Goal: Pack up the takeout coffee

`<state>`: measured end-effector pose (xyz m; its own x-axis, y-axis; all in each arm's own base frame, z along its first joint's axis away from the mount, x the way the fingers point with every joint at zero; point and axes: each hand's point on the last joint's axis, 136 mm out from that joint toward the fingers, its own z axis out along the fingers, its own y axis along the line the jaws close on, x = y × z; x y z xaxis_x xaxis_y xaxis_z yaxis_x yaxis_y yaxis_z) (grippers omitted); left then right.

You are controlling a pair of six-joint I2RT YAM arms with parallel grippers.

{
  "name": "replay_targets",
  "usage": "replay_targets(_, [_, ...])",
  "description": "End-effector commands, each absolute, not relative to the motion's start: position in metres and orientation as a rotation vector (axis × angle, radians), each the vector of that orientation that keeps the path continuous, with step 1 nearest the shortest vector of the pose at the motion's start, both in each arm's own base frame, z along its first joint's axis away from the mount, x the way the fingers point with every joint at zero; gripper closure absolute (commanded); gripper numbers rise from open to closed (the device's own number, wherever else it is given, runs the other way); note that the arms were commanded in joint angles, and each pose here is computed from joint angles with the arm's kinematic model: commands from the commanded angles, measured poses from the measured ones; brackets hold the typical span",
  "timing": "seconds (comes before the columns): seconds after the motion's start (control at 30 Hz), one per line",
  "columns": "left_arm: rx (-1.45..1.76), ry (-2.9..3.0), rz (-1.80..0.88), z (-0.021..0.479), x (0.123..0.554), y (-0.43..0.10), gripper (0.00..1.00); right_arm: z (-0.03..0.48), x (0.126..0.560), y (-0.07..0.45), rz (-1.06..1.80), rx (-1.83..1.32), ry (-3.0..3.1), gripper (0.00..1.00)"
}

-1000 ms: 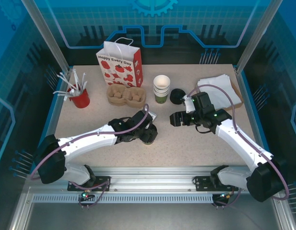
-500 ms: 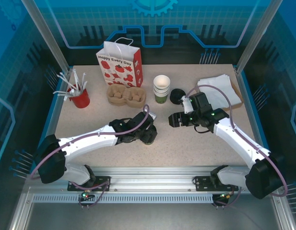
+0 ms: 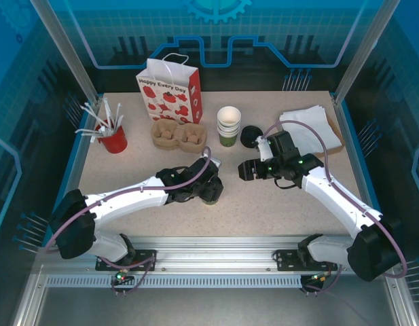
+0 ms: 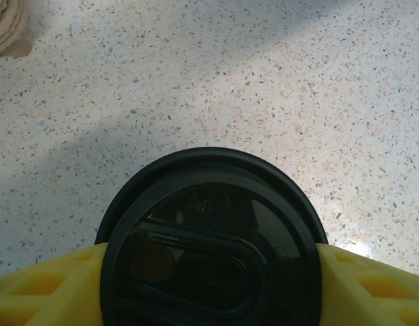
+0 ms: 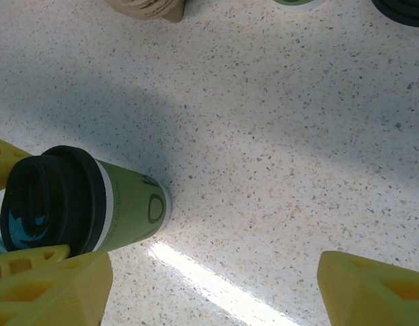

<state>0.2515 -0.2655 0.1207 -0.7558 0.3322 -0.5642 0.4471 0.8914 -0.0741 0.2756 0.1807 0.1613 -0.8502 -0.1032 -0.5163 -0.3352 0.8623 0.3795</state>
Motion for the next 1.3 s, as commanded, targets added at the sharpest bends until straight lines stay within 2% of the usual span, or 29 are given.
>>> replay_targets(0.0, [0.611,2.766,-0.138,0.067,0.213,-0.232,0.37,0.17,0.275,0.184,0.635,-0.341,2.522,0.19])
replay_targets(0.07, [0.592,2.724,-0.17,0.079,0.221,-0.239,0.32,0.172,0.274,0.184,0.634,-0.343,2.52,0.19])
replay_targets(0.63, [0.534,2.567,-0.318,0.137,0.244,-0.266,0.21,0.175,0.273,0.183,0.623,-0.352,2.515,0.19])
replay_targets(0.97, [0.525,2.536,-0.343,0.148,0.246,-0.267,0.13,0.173,0.272,0.183,0.619,-0.357,2.52,0.19])
replay_targets(1.13, [0.499,2.473,-0.367,0.169,0.246,-0.261,0.03,0.175,0.271,0.184,0.624,-0.37,2.516,0.19])
replay_targets(1.27, [0.454,2.457,-0.448,0.179,0.24,-0.25,0.01,0.176,0.262,0.198,0.71,-0.422,2.501,0.18])
